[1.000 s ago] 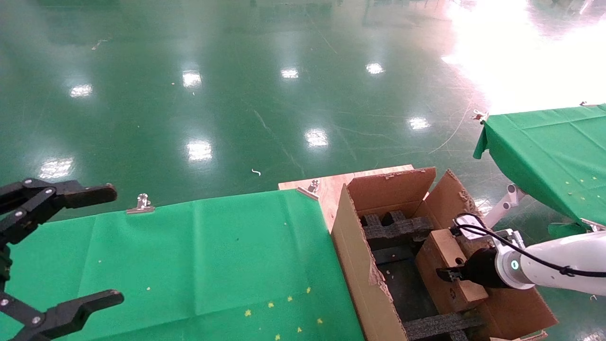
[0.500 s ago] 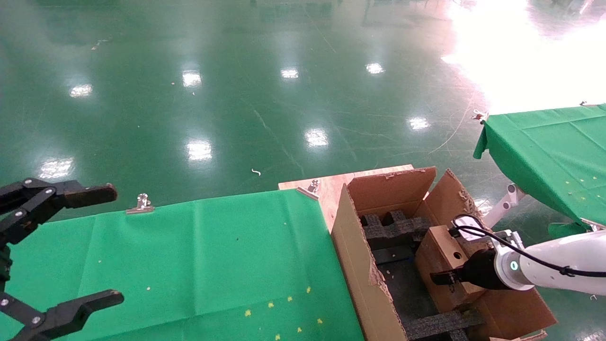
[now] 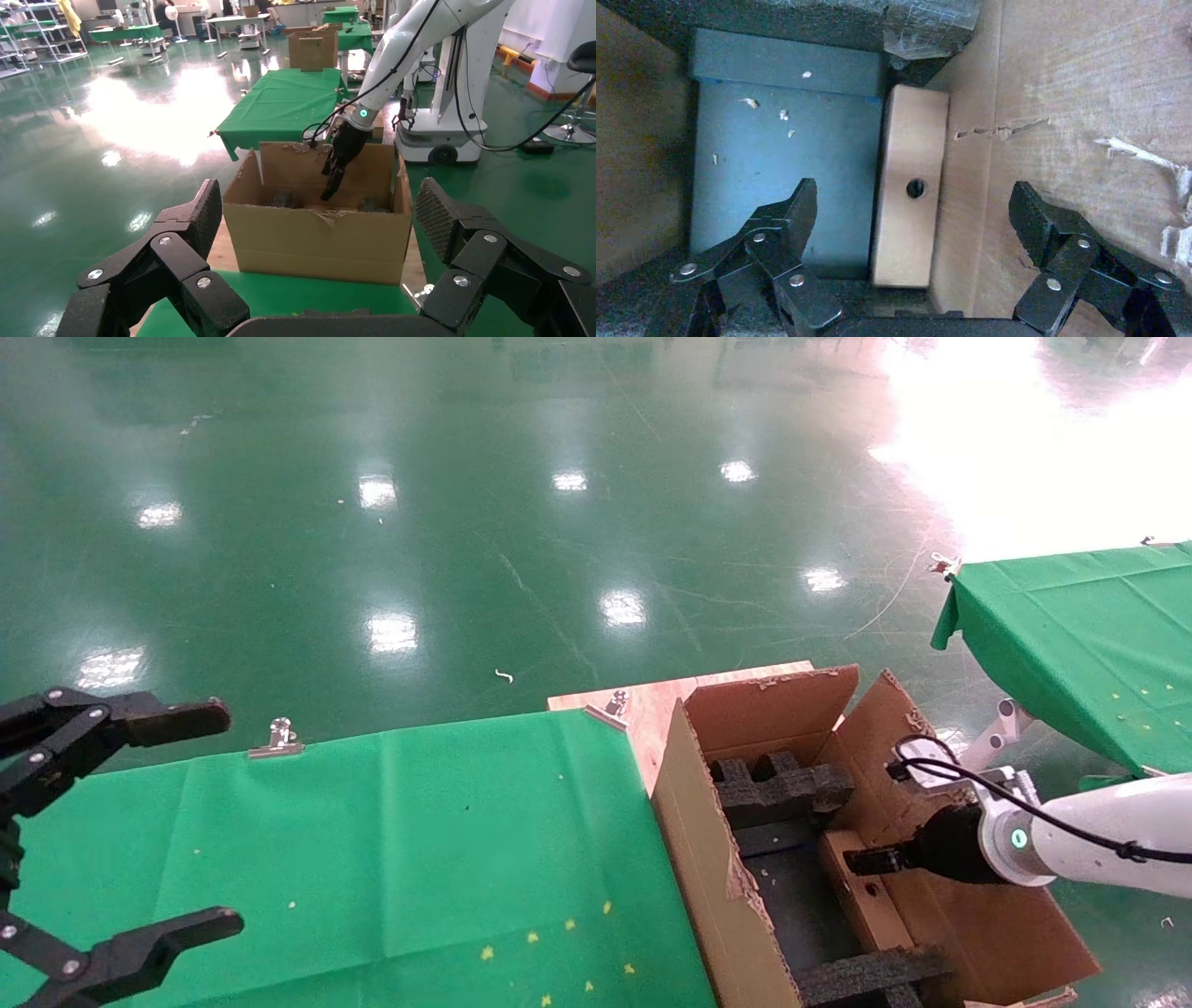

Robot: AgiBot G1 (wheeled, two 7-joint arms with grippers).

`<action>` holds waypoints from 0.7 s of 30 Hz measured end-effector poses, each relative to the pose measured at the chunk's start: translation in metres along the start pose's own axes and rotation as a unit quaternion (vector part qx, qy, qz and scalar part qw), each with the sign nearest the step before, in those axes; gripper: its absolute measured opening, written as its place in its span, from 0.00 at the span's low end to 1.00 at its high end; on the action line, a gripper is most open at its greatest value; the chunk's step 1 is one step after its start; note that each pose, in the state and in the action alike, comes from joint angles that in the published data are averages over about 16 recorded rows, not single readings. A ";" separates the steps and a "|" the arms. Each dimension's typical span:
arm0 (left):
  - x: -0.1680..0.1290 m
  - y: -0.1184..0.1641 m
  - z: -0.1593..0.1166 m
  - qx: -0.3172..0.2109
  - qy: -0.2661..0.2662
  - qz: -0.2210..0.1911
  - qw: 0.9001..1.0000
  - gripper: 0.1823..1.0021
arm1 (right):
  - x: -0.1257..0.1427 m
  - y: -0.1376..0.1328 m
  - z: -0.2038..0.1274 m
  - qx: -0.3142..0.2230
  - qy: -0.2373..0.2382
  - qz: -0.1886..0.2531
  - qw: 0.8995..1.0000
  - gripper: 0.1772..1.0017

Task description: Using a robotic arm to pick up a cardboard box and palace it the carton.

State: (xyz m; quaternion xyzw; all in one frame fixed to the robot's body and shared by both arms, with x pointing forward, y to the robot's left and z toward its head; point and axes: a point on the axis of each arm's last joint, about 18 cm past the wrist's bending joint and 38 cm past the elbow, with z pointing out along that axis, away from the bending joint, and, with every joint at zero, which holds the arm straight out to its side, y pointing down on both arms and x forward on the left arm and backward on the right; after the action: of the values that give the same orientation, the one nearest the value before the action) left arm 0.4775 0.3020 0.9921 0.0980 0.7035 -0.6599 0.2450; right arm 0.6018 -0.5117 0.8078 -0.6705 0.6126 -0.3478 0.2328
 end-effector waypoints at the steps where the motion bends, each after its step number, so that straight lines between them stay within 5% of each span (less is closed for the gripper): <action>1: 0.000 0.000 0.000 0.000 0.000 0.000 1.000 1.00 | 0.001 -0.002 -0.002 0.003 0.000 0.001 1.000 0.96; 12: 0.000 0.000 0.000 0.000 0.000 0.000 1.000 1.00 | -0.014 -0.058 -0.049 0.087 -0.047 0.020 0.995 1.00; 21: 0.000 0.000 0.000 0.000 0.000 0.000 1.000 1.00 | -0.058 -0.110 -0.116 0.155 -0.161 0.033 0.974 1.00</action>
State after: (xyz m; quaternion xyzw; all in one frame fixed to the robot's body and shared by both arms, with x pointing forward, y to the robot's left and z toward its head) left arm 0.4775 0.3020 0.9921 0.0979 0.7034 -0.6600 0.2450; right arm 0.5864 -0.4264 0.9536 -0.6526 0.5276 -0.3183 0.4409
